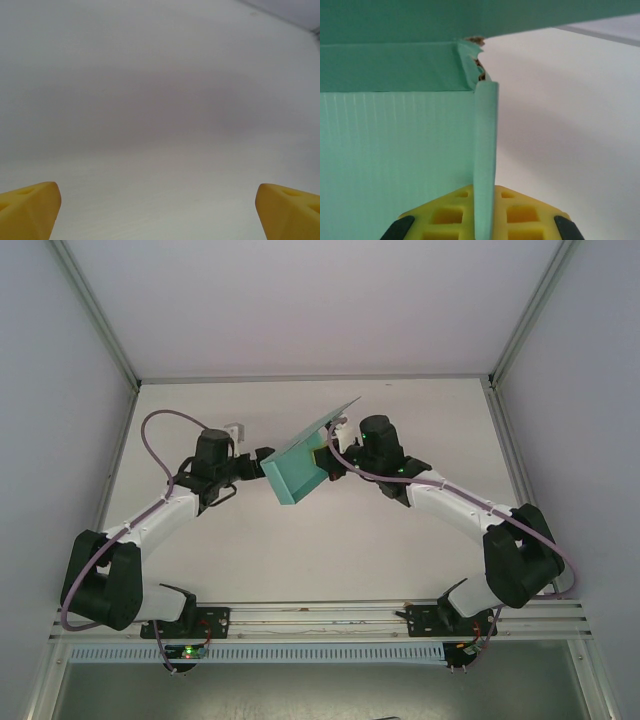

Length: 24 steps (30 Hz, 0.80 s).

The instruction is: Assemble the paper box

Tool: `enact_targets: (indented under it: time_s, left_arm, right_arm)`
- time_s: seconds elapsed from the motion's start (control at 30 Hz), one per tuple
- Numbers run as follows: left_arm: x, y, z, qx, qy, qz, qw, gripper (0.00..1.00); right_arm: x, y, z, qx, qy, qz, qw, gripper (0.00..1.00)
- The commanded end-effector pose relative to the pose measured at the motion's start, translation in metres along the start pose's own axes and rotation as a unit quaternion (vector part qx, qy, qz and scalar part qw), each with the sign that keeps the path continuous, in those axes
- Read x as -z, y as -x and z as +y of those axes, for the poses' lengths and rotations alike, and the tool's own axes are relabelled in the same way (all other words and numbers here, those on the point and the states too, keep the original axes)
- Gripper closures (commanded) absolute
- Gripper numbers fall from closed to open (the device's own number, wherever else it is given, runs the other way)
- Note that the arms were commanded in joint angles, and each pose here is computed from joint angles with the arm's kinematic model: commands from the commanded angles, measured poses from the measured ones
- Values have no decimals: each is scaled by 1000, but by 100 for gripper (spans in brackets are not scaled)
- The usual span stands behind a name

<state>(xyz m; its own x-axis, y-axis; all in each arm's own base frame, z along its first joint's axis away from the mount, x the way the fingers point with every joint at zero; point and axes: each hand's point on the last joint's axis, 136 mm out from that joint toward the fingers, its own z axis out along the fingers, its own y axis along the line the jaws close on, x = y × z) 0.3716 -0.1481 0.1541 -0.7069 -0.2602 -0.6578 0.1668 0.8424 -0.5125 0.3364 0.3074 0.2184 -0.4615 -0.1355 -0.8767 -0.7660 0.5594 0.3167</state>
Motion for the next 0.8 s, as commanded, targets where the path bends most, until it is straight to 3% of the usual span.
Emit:
enact_targets:
  time_s: [0.0,0.3,0.5,0.63,0.77]
  left_arm:
    - [13,42,-54,-54,-124,-59,989,0]
    - [20,58,-110,-83,-266,-38,960,0]
    - [25,64,-136,-92,-333,-8,938,0]
    - [28,66,-148,-94,-351,-2,932,0]
    - [30,65,-159,-104,-353,3,930,0]
  right_arm:
    - [4,29,25,45,67,-36,996,100]
    - [-8,16,35,98,46,12,994,100]
    - [-25,10,16,65,-35,36,997,100]
    - [-27,21,-15,33,-161,29,986,100]
    - [-36,34,-22,-17,-212,12,977,100]
